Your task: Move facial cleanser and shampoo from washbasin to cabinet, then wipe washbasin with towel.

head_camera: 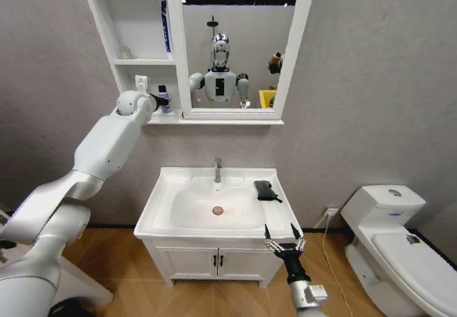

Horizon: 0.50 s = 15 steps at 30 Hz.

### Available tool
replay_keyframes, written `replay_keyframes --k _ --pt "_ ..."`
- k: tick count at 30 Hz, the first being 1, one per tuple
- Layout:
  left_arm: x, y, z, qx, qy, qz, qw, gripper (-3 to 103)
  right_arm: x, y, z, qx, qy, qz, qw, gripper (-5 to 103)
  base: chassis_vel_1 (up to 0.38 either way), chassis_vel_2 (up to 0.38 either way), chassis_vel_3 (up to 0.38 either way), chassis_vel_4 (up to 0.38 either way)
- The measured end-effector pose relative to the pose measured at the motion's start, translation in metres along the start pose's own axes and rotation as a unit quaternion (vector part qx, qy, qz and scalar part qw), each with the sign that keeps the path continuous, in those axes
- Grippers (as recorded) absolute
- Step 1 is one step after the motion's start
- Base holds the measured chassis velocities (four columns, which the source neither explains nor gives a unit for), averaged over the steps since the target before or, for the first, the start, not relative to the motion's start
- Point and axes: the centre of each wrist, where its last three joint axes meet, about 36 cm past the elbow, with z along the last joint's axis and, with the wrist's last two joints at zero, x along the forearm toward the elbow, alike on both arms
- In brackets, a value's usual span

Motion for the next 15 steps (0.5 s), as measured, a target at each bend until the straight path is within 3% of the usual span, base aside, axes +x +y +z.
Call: replay_keyframes --k 1,4,5,7,8,10,11,13,14,15 --pt "0.0 0.0 0.0 0.0 0.0 0.0 1.0 69 0.0 0.0 0.0 0.0 0.0 0.0 1.0 100 0.0 0.0 0.0 0.0" --pt "0.015 0.004 0.01 0.007 -0.014 0.008 0.9999 85 -0.001 0.004 0.0 -0.001 0.0 -0.003 1.0 100 0.0 0.0 0.0 0.0" --pt "0.015 0.004 0.01 0.007 -0.014 0.008 0.9999 85 -0.001 0.004 0.0 -0.001 0.0 -0.003 1.0 100 0.0 0.0 0.0 0.0" --pt "0.04 0.003 0.019 0.013 -0.034 0.03 0.9989 96 -0.002 0.006 -0.001 -0.002 -0.002 -0.005 1.0 100 0.0 0.0 0.0 0.0" --pt "0.04 0.003 0.019 0.013 -0.034 0.03 0.9989 96 -0.002 0.006 -0.001 -0.002 -0.002 -0.005 1.0 100 0.0 0.0 0.0 0.0" --pt "0.078 0.01 0.039 0.005 -0.052 0.042 0.9978 102 -0.004 0.006 -0.002 -0.002 -0.001 -0.005 1.0 100 0.0 0.0 0.0 0.0" --pt "0.078 0.01 0.039 0.005 -0.052 0.042 0.9978 102 -0.004 0.006 -0.002 -0.002 -0.001 -0.005 1.0 100 0.0 0.0 0.0 0.0" --pt "0.127 0.007 0.082 0.004 -0.056 0.057 0.9968 100 -0.007 0.006 -0.003 -0.001 -0.001 -0.004 1.0 100 0.0 0.0 0.0 0.0" --pt "0.127 0.007 0.082 0.004 -0.056 0.057 0.9968 100 -0.007 0.006 -0.003 -0.001 -0.001 -0.004 1.0 100 0.0 0.0 0.0 0.0" --pt "0.15 -0.002 0.102 0.0 -0.056 0.071 0.9959 99 -0.008 0.005 -0.003 0.001 0.0 -0.003 1.0 100 0.0 0.0 0.0 0.0"
